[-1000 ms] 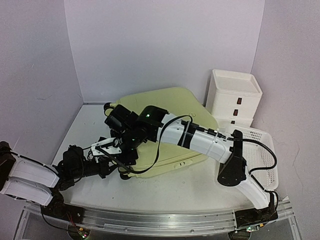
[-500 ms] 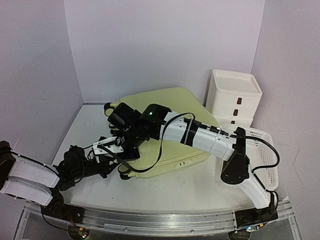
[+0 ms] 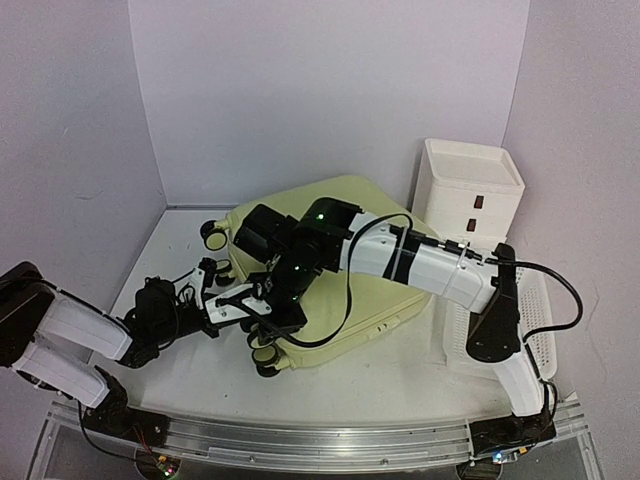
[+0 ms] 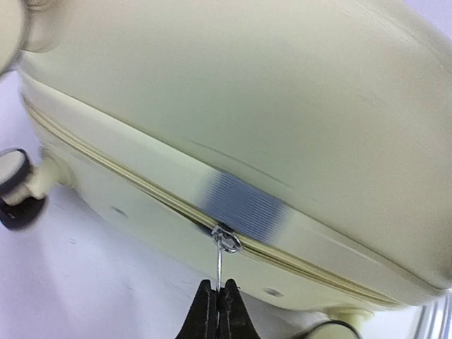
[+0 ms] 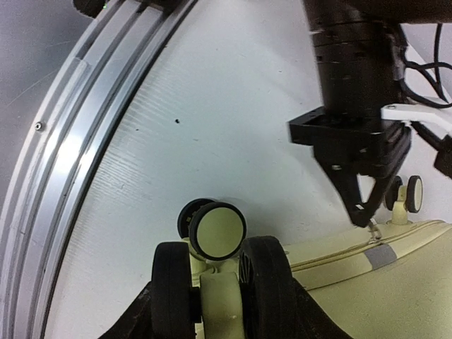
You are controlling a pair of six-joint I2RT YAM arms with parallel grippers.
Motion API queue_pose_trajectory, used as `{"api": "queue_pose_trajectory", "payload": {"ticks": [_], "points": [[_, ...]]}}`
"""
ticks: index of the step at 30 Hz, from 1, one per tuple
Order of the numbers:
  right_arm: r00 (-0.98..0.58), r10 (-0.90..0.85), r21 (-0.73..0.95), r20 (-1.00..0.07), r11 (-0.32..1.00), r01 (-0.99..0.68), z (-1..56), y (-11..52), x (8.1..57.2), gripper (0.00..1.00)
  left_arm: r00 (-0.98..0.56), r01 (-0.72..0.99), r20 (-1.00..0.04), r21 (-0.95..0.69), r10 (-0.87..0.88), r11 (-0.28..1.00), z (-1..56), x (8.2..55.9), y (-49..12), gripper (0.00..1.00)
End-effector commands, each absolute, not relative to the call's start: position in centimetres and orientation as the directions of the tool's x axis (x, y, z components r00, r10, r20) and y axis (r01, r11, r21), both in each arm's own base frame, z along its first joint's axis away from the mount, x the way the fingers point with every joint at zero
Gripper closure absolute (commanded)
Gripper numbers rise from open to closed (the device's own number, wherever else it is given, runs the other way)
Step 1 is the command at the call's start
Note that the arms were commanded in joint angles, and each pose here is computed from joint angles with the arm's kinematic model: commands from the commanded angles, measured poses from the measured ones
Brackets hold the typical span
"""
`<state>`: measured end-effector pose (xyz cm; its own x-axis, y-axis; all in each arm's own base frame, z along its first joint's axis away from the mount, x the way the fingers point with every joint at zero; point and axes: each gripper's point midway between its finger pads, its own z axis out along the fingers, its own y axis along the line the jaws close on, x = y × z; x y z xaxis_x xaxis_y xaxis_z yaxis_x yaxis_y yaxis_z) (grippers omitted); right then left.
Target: Open, take out, and arrange the luggage
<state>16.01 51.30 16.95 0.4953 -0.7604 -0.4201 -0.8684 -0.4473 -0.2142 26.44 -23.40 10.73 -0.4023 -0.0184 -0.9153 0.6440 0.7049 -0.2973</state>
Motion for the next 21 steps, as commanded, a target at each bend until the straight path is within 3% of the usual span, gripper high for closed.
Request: {"api": "queue_pose_trajectory", "payload": {"ticks": [1, 14, 21], "points": [[0.350, -0.827, 0.082, -0.439, -0.425, -0.901, 19.6, 45.1, 11.3, 0.77, -0.309, 0.484, -0.931, -0.332, -0.196, 0.810, 13.2, 31.9, -18.3, 1.00], [0.260, -0.851, 0.194, -0.456, -0.380, -0.904, 20.0, 42.3, 11.2, 0.79, -0.292, 0.604, -0.913, -0.406, -0.283, 0.686, 15.8, 36.2, -15.7, 1.00], [0.269, -0.852, 0.234, -0.449, -0.403, -0.885, 20.1, 41.0, 10.2, 0.81, -0.404, 0.572, -0.847, -0.529, -0.347, 0.627, 14.2, 39.2, -14.7, 1.00]]}}
